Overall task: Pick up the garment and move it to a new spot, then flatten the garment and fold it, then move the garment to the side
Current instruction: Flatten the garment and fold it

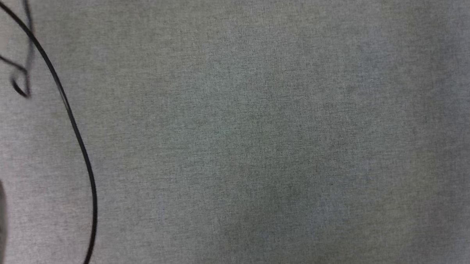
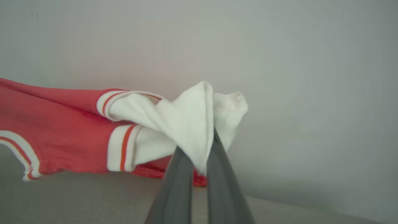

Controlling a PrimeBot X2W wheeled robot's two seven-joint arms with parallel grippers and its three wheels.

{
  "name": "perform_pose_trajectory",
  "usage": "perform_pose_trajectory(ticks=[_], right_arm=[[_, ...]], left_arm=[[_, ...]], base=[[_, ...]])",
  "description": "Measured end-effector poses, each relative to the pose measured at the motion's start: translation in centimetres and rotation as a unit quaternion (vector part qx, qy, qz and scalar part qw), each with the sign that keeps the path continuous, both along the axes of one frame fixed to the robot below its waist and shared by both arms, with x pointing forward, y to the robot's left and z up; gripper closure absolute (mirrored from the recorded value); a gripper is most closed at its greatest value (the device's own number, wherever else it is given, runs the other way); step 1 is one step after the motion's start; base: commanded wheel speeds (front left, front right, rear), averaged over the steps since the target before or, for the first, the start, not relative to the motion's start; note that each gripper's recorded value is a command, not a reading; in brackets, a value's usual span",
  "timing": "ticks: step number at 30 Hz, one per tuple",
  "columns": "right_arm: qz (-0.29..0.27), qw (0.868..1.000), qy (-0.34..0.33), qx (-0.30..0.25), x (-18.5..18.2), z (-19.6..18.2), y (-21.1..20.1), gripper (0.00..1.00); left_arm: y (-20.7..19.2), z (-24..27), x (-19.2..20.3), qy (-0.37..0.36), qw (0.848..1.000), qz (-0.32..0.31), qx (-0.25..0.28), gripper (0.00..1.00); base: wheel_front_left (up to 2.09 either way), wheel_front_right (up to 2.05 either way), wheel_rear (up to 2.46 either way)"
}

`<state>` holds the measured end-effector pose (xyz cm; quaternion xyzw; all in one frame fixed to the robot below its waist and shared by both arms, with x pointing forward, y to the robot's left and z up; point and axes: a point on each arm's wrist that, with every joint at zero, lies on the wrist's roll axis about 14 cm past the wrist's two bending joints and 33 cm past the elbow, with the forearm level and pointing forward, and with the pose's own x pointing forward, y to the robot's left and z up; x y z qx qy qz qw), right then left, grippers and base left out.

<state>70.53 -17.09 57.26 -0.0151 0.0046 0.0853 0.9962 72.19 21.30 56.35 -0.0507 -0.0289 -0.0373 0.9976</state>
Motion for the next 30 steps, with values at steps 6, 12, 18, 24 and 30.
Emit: perform_pose_trajectory(ticks=[6, 12, 18, 24, 30], right_arm=[[-0.013, 0.997, 0.069, 0.044, -3.2, -6.5, -0.9, 1.00], [-0.033, 0.988, 0.136, 0.068, -9.3, -12.5, -2.6, 1.00], [-0.033, 0.981, 0.170, 0.085, -15.4, -14.8, -2.8, 1.00], [-0.022, 0.980, 0.180, 0.088, -20.4, -14.6, -2.8, 1.00], [-0.025, 0.973, 0.208, 0.092, -26.0, -15.4, -3.4, 1.00]], left_arm=[[0.7, -7.0, -3.5, 0.083, 0.995, 0.019, -0.055, 1.00], [0.3, -12.8, -10.1, 0.151, 0.986, 0.023, -0.070, 1.00], [2.1, -13.7, -16.1, 0.164, 0.982, 0.043, -0.082, 1.00], [3.4, -13.1, -21.0, 0.165, 0.981, 0.049, -0.085, 1.00], [3.5, -13.6, -26.0, 0.183, 0.978, 0.049, -0.092, 1.00]], base=[[0.00, 0.00, 0.00], [0.00, 0.00, 0.00], [0.00, 0.00, 0.00], [0.00, 0.00, 0.00], [0.00, 0.00, 0.00]])
